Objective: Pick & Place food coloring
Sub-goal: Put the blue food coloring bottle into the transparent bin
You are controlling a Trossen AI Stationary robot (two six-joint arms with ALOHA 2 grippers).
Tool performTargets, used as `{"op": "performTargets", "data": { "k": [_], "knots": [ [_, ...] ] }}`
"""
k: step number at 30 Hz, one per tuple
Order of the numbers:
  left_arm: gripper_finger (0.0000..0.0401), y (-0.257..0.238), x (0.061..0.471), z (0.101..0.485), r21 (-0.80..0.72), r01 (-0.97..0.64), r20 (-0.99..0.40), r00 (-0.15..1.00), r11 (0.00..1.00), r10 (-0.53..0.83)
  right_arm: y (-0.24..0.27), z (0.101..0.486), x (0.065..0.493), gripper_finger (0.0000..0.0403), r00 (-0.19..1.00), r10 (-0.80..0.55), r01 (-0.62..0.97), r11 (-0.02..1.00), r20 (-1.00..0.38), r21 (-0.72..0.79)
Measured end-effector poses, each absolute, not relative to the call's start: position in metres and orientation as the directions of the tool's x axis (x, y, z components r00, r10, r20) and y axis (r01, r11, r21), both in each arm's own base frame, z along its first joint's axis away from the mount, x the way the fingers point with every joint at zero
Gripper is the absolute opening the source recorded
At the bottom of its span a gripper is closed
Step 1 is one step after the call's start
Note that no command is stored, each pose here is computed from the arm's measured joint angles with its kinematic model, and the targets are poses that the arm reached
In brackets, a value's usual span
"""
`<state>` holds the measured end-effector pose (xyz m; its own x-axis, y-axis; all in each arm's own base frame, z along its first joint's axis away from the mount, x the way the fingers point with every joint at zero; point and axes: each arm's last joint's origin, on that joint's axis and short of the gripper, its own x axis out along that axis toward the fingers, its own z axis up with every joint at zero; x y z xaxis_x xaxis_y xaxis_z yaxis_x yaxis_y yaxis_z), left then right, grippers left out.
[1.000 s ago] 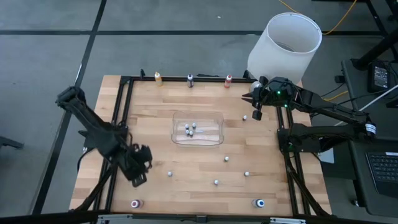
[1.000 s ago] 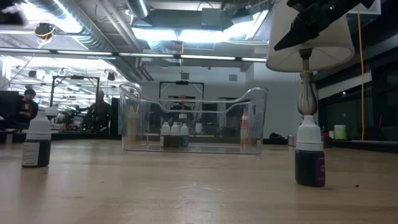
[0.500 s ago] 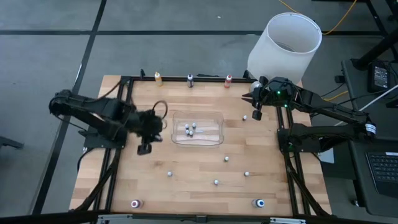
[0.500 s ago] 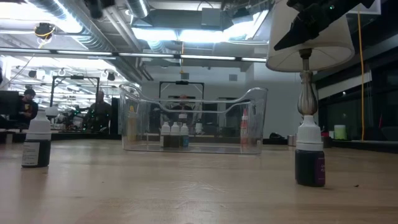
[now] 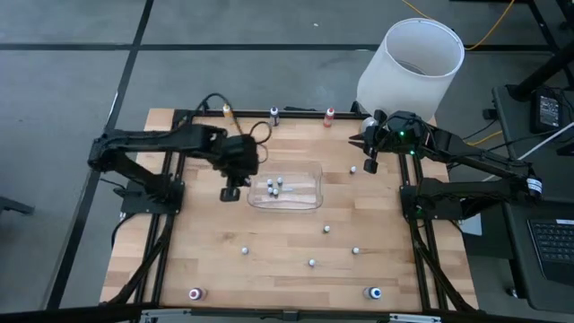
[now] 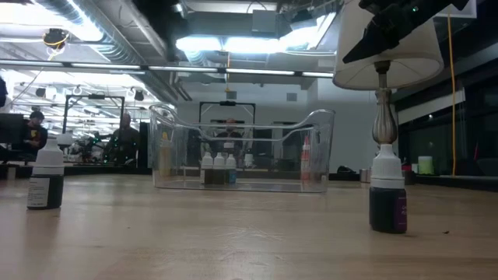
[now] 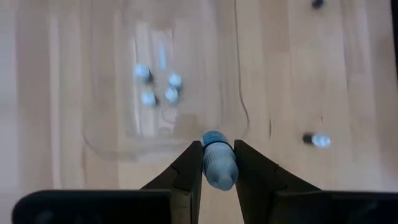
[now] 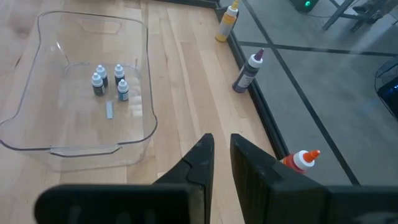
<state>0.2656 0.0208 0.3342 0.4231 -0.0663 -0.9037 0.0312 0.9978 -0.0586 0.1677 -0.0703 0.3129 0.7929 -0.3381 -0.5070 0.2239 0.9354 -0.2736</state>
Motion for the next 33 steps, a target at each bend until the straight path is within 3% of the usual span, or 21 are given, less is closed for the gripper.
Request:
{"op": "performTargets", "data": {
  "k": [6, 15, 33],
  "knots": [
    [0.0067, 0.034, 0.298, 0.331, -0.024, 0.073, -0.910, 0.410, 0.997, -0.052, -0.070, 0.313, 0.168, 0.0058, 0.793, -0.338, 0.224, 0.935, -0.507, -0.274],
    [0.0069, 0.050, 0.323, 0.287, -0.011, 0.077, -0.959, 0.281, 0.997, -0.032, -0.070, 0.313, 0.168, 0.0058, 0.792, -0.338, 0.223, 0.935, -0.508, -0.274],
    [0.0069, 0.054, 0.324, 0.231, -0.036, -0.002, -0.962, 0.272, 0.999, -0.034, -0.070, 0.312, 0.167, 0.0058, 0.787, -0.335, 0.218, 0.936, -0.517, -0.275]
  ]
}}
